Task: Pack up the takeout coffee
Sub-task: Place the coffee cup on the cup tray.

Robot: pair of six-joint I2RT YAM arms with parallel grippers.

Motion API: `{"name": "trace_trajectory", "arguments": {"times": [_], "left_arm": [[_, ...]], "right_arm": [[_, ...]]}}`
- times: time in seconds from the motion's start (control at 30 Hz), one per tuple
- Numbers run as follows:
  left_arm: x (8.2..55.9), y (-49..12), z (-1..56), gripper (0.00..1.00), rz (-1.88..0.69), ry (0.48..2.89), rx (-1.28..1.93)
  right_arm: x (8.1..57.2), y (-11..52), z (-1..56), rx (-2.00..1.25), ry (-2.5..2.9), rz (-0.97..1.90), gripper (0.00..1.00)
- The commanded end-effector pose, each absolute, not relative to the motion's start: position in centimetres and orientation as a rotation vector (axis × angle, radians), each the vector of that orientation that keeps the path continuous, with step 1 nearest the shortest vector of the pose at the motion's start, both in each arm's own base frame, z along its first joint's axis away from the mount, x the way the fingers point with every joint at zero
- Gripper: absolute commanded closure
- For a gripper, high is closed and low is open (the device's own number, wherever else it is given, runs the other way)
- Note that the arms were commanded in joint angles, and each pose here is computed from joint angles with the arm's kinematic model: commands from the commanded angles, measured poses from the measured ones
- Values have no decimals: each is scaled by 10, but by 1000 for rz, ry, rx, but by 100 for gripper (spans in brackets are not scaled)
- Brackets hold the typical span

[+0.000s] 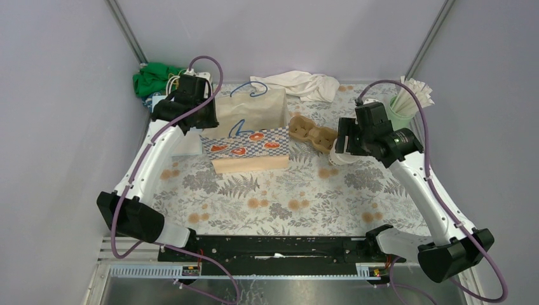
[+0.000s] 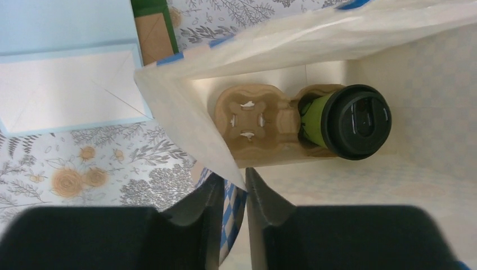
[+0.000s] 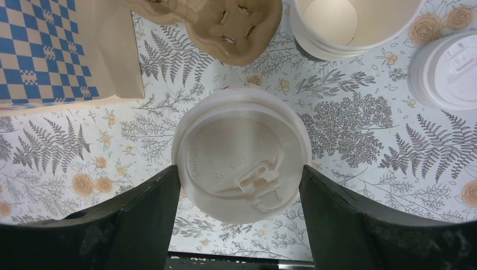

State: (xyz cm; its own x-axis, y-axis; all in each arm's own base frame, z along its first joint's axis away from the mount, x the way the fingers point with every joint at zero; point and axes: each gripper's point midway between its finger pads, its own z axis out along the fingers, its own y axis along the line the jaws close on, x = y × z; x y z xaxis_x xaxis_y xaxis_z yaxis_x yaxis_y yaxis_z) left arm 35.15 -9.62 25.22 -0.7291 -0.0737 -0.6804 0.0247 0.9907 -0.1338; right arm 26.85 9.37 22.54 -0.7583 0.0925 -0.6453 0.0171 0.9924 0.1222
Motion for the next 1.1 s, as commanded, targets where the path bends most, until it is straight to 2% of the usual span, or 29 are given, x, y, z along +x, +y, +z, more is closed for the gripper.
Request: {"name": "trace_trajectory", "arguments": {"times": [0.0, 0.03, 0.17, 0.3, 0.4, 0.47, 0.6, 0.67, 0.73, 0.9, 1.07], "left_arm": [[341, -104, 259, 87, -265, 2380, -52], [336, -105, 260, 94, -285, 2384, -57], [316, -112, 262, 100, -371, 2417, -96], [298, -130, 260, 100, -539, 2449, -205], [285, -154, 266, 98, -760, 2433, -347], [278, -170, 275, 88, -885, 2381, -427], [260, -188, 286, 65, -917, 2340, -501], [253, -193, 287, 47, -906, 2365, -451], [253, -182, 288, 36, -798, 2390, -377], [268, -141, 330, 21, -505, 2323, -208], [282, -115, 359, 10, -273, 2239, 7]], "right_arm": [[258, 99, 220, 11, 2455, 174, 21], [257, 99, 216, 12, 2459, 178, 21], [253, 104, 200, -1, 2474, 217, 21], [250, 104, 193, -21, 2486, 213, 21], [251, 103, 194, -35, 2478, 204, 21], [251, 103, 194, -43, 2483, 204, 21], [250, 99, 191, -35, 2499, 176, 21], [250, 100, 192, -33, 2493, 181, 21], [250, 101, 195, -31, 2485, 192, 21], [248, 105, 199, -48, 2489, 219, 21], [248, 102, 204, -61, 2483, 207, 21]]}}
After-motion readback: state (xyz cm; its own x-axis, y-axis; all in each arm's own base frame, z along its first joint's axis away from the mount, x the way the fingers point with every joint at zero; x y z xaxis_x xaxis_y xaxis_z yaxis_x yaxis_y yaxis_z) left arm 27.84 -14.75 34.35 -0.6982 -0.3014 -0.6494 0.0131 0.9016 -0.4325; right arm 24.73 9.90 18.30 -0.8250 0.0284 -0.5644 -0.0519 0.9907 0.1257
